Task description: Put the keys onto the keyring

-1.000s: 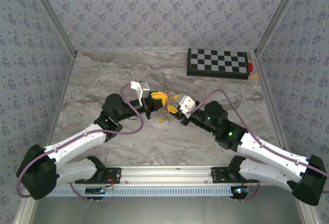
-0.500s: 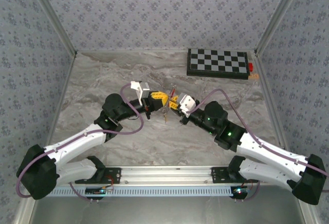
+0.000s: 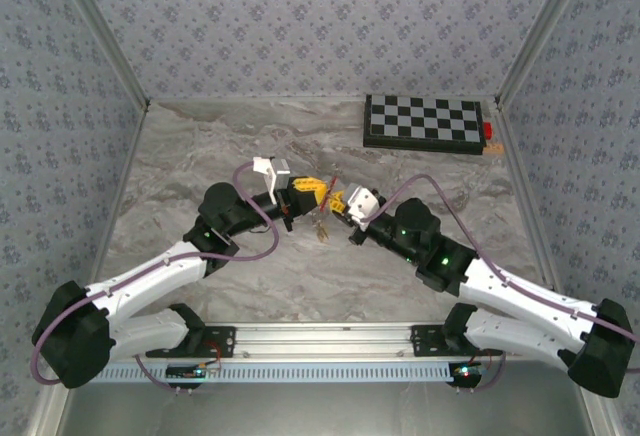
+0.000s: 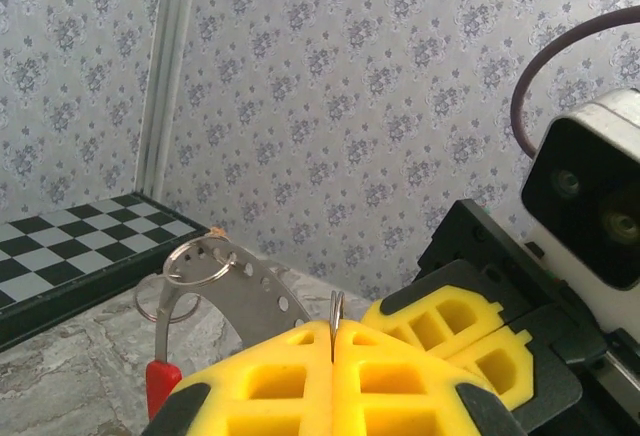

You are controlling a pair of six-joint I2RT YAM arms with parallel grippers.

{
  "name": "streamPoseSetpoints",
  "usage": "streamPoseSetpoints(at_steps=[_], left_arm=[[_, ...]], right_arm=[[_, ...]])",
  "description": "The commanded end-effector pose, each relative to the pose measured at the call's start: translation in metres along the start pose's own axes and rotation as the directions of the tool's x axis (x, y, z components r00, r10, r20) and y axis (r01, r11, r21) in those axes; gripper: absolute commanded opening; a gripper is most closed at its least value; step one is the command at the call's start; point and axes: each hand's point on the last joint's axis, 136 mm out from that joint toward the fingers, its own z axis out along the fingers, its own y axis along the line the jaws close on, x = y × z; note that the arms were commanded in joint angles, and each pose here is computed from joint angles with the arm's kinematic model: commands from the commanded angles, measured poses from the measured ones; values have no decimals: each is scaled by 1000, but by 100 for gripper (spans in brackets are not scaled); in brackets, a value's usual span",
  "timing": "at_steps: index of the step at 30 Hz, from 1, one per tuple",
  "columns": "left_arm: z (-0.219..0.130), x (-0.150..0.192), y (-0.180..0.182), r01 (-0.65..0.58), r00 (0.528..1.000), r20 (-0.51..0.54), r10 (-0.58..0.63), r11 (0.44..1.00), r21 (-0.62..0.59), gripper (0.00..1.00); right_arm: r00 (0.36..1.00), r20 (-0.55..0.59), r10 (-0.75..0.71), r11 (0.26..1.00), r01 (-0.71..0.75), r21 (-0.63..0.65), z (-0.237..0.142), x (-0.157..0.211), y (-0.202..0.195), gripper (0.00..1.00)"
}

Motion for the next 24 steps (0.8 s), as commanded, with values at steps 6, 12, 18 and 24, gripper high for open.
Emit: streamPoseSetpoints(at_steps=[6,12,18,24], left_arm=[[-2,-26,-12,-37,995,94,34,999,35,0],[-3,-23,-10,-42,995,90,40,999,24,0],[-2,-22,-9,-41,995,89,39,999,18,0],[-2,-23,-9,-37,995,90,35,999,20,0]], right_arm=[[999,-31,25,998,-27,-58,2,7,14,28],[995,-16,96,995,-96,-29,-15,9,4,34],[974,58,221,973,-216,-82,-34,-4,-7,35],[908,134,396,912,-372,-174,-38,-28,-25,35]])
